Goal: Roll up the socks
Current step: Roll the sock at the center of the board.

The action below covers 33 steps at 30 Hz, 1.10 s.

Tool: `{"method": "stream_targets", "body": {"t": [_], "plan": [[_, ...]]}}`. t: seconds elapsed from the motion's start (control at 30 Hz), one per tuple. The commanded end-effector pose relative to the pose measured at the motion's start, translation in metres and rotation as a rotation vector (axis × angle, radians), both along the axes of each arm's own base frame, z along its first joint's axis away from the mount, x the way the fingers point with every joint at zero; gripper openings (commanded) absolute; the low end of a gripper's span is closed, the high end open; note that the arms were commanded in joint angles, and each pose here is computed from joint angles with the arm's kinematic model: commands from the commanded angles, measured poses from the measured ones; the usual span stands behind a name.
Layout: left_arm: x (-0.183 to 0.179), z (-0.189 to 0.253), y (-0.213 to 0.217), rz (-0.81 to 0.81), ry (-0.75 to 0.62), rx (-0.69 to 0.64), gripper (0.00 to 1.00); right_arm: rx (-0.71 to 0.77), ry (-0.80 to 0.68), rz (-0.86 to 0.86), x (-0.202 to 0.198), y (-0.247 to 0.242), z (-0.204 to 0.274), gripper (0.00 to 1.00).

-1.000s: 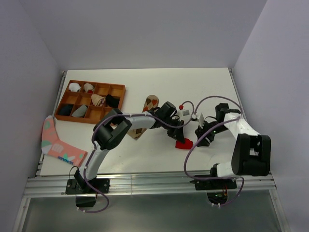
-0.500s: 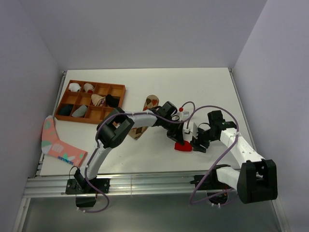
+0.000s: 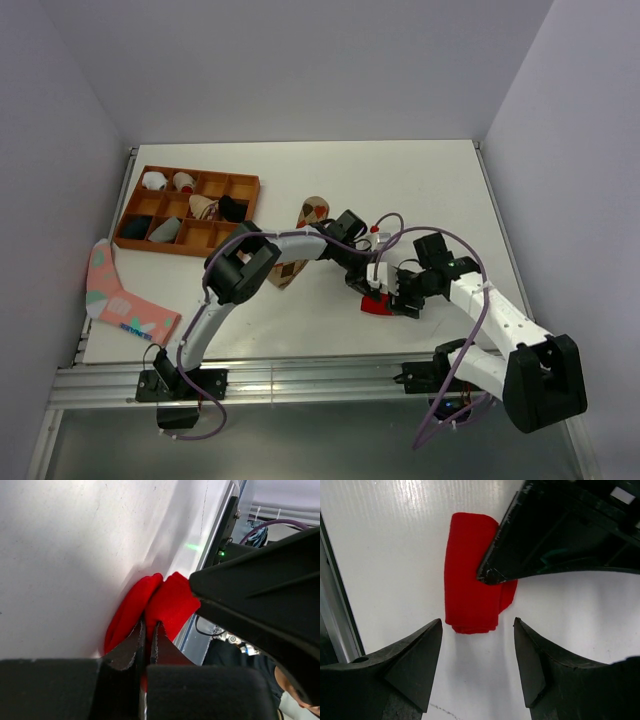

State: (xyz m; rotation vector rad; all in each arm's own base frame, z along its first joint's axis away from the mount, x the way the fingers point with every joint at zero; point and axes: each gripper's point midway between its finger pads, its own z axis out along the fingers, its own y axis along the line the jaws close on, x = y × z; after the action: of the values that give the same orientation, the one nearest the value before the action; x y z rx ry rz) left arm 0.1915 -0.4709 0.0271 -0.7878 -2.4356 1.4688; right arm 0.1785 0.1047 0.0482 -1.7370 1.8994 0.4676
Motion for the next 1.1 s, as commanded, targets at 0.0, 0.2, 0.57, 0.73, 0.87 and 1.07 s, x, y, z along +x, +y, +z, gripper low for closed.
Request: {"method": "stream_targets", "body": {"t": [0.0, 0.2, 0.57, 0.73, 0.87, 1.07], "plan": [[-0.021, -0.108, 0.06, 0.028, 0.023, 0.389, 0.0, -0.02, -0.03, 0.003, 0.004, 0.003, -0.003, 0.66], [-0.019, -0.108, 0.06, 0.029, 0.027, 0.391, 0.0, -0.059, -0.022, 0.04, -0.004, 0.008, -0.015, 0.66], [-0.02, -0.109, 0.059, 0.023, 0.066, 0.379, 0.0, -0.105, -0.018, 0.055, -0.006, 0.011, -0.029, 0.66], [-0.018, -0.108, 0.058, 0.021, 0.077, 0.377, 0.0, -0.128, -0.011, 0.054, -0.003, 0.013, -0.032, 0.62], [-0.018, -0.106, 0.056, 0.026, 0.09, 0.366, 0.0, -0.129, 0.002, 0.043, -0.002, 0.017, -0.036, 0.59], [-0.019, -0.107, 0.056, 0.025, 0.105, 0.365, 0.0, -0.143, -0.001, 0.027, 0.003, 0.02, -0.039, 0.51]]}}
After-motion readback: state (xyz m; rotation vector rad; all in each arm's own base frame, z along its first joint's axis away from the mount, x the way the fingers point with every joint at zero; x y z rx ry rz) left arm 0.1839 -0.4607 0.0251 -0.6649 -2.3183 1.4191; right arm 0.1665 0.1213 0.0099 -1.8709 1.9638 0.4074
